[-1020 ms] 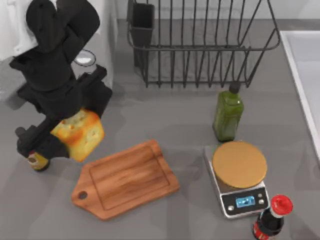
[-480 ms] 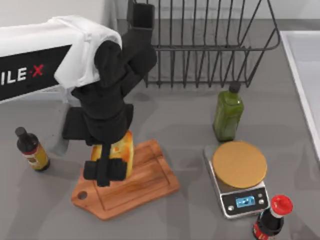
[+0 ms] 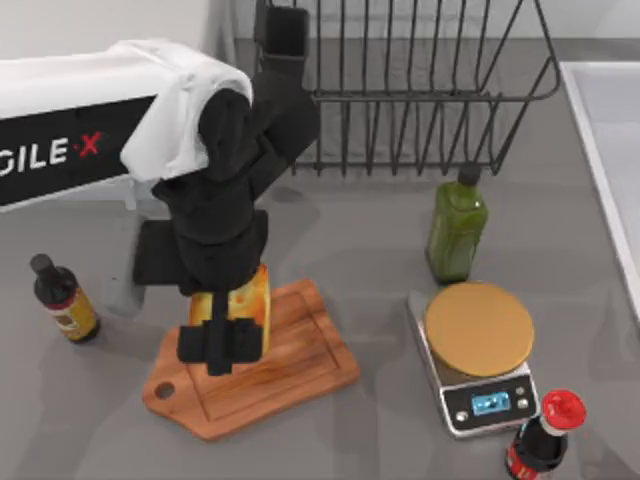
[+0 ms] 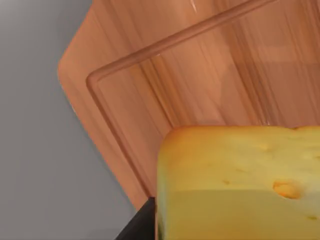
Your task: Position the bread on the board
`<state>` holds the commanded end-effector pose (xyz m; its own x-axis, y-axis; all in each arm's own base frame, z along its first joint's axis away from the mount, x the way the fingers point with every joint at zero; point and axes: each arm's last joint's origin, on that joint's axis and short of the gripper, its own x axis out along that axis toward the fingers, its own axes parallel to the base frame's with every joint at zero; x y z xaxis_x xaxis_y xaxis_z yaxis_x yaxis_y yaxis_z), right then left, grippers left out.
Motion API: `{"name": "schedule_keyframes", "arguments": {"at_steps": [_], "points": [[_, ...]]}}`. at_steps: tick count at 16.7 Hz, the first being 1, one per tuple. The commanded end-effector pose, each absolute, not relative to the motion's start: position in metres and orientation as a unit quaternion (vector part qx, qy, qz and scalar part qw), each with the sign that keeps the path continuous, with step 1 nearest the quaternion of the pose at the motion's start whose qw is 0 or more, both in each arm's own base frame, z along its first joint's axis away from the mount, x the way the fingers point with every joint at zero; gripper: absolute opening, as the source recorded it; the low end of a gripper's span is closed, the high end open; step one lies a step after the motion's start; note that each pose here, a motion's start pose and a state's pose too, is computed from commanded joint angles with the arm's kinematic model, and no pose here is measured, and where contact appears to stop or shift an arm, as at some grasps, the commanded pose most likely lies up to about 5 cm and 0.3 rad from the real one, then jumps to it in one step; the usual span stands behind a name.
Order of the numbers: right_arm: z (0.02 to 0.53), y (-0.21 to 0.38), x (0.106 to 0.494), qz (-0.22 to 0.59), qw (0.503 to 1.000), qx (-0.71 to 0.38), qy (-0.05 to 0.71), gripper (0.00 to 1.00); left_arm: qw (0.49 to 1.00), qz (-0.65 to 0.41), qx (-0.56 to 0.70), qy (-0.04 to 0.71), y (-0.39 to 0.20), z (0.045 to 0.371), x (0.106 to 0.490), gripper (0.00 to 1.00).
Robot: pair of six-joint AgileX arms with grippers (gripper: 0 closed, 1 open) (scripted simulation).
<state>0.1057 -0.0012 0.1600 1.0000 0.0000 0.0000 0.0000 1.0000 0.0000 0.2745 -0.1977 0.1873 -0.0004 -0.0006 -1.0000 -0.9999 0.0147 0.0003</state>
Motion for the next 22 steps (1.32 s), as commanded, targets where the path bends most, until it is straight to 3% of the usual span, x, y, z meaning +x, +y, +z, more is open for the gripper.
{"name": "schedule_keyframes", "arguments": {"at_steps": [18, 22], "points": [[0.16, -0.001, 0.106, 0.0, 1.0, 0.0, 0.0, 1.0, 0.504, 0.497, -0.495, 0.504, -0.199, 0.141, 0.274, 0.0], [0.16, -0.001, 0.106, 0.0, 1.0, 0.0, 0.0, 1.0, 0.504, 0.497, -0.495, 0.504, -0.199, 0.141, 0.274, 0.3]]}}
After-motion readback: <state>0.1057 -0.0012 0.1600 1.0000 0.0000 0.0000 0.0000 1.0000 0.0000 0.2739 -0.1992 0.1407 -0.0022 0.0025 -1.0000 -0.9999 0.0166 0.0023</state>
